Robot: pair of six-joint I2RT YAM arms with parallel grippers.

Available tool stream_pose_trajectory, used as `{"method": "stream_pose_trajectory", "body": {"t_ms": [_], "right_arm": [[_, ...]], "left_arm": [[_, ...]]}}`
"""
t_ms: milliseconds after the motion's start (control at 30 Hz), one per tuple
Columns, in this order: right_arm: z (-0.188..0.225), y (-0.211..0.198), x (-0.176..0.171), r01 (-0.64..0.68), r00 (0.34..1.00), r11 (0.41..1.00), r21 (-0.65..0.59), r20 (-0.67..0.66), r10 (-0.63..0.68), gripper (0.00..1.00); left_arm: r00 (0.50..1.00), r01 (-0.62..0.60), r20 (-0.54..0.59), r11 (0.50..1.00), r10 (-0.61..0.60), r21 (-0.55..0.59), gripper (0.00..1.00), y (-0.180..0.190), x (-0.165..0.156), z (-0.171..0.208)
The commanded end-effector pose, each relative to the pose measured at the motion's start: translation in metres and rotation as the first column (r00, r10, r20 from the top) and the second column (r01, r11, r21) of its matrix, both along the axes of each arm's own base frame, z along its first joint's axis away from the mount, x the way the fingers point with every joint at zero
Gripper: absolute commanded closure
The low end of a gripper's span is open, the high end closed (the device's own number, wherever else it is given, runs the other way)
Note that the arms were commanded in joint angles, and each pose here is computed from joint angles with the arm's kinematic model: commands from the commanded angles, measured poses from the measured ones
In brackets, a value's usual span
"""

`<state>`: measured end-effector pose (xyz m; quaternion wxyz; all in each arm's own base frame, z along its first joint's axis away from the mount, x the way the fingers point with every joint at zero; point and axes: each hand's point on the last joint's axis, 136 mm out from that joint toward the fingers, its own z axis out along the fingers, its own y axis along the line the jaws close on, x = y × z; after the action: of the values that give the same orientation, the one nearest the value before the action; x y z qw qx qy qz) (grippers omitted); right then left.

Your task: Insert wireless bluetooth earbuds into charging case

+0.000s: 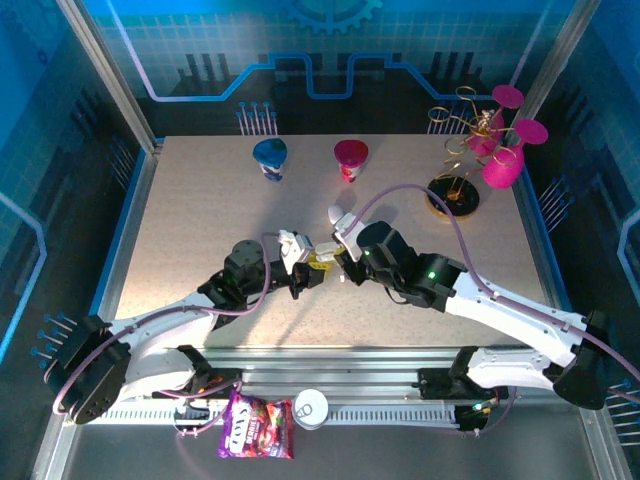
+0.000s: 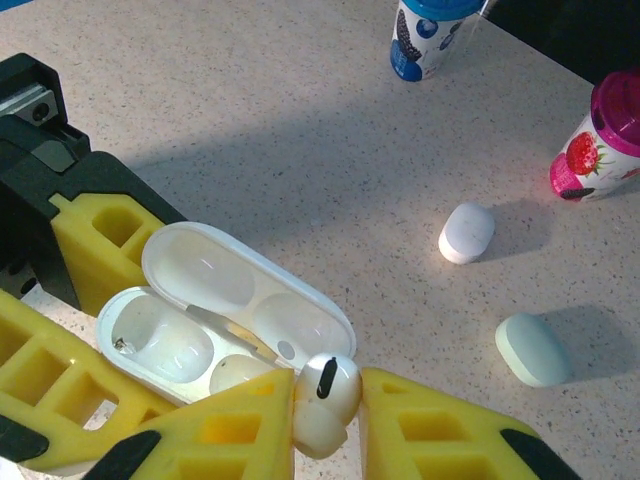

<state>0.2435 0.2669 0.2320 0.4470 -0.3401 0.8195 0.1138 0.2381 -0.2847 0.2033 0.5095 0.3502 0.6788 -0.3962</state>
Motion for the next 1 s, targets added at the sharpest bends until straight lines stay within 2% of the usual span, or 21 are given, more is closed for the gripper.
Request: {"method": "stream_pose_trajectory", "body": {"t_ms": [0,533,800,967], "right_arm": [[0.013,-0.005,0.001,0.023,0.999,1.000,-0.006,0.033,-0.023,0.80],[0.009,0.015,-0.017,-0.112,0.993,0.994,0.018,-0.033,0.113,0.79],[0.013,0.021,-0.018,-0.122,0.991,0.992,0.038,-0.050,0.123,0.77],[0.020,0.026,-0.019,-0.126,0.990,0.988,0.090,-0.050,0.131,0.69]], "left_arm": [[0.998,0.025,0.051,0.998,-0.022,-0.049,1.00,-0.006,0.000,0.022],[0.998,0.025,0.053,0.998,-0.022,-0.051,1.00,-0.006,0.001,0.023],[0.997,0.032,0.072,0.997,-0.027,-0.071,1.00,-0.006,-0.001,0.028],[0.997,0.039,0.072,0.996,-0.034,-0.076,1.00,-0.006,-0.003,0.028]]}}
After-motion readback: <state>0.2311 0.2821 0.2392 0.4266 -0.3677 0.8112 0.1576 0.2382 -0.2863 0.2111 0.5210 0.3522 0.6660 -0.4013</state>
